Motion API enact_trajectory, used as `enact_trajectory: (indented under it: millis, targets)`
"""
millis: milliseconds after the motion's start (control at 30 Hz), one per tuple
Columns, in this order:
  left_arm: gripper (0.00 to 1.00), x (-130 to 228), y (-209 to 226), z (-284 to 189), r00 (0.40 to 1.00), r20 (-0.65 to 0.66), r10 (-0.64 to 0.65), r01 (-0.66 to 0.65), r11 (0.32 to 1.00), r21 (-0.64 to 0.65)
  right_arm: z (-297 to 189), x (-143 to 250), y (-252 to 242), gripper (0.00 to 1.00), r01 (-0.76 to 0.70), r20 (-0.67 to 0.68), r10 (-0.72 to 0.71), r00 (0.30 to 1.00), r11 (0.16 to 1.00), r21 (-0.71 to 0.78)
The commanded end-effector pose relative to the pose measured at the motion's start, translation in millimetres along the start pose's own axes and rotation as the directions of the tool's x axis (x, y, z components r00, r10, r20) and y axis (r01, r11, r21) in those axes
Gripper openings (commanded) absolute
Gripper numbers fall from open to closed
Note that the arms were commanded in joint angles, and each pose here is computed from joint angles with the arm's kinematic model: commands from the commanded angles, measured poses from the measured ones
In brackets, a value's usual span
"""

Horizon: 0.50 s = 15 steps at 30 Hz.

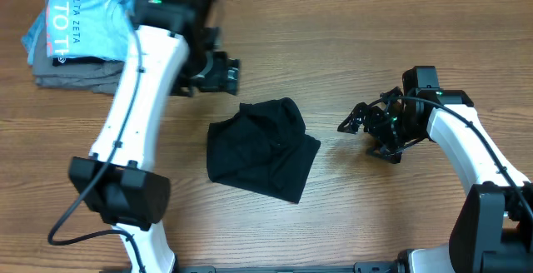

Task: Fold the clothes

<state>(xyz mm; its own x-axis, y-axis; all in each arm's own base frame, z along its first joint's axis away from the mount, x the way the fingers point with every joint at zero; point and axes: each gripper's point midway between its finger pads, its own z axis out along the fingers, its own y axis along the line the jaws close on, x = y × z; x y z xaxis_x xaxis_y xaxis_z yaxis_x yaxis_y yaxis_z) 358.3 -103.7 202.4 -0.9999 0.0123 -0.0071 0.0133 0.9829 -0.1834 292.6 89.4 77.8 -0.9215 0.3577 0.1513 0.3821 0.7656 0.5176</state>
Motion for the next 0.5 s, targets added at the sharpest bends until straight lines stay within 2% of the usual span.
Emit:
enact_trajectory:
  millis: [0, 167, 467]
  targets:
    - [0.98, 9, 3, 9, 0.993, -0.043, 0.111, -0.105, 0.988, 0.113, -5, -4, 13, 1.0, 0.042, 0.013, -0.042, 0.999, 0.999, -0.035]
    - [0.98, 8, -16, 37, 0.969, -0.026, 0.246, -0.231, 0.937, 0.262, -5, -4, 13, 1.0, 0.042, 0.013, -0.042, 0.999, 0.999, -0.035]
    - [1.0, 24, -38, 84, 0.928, -0.045, 0.371, -0.339, 0.885, 0.318, -5, -4, 13, 1.0, 0.041, 0.011, -0.041, 0.999, 0.999, -0.034]
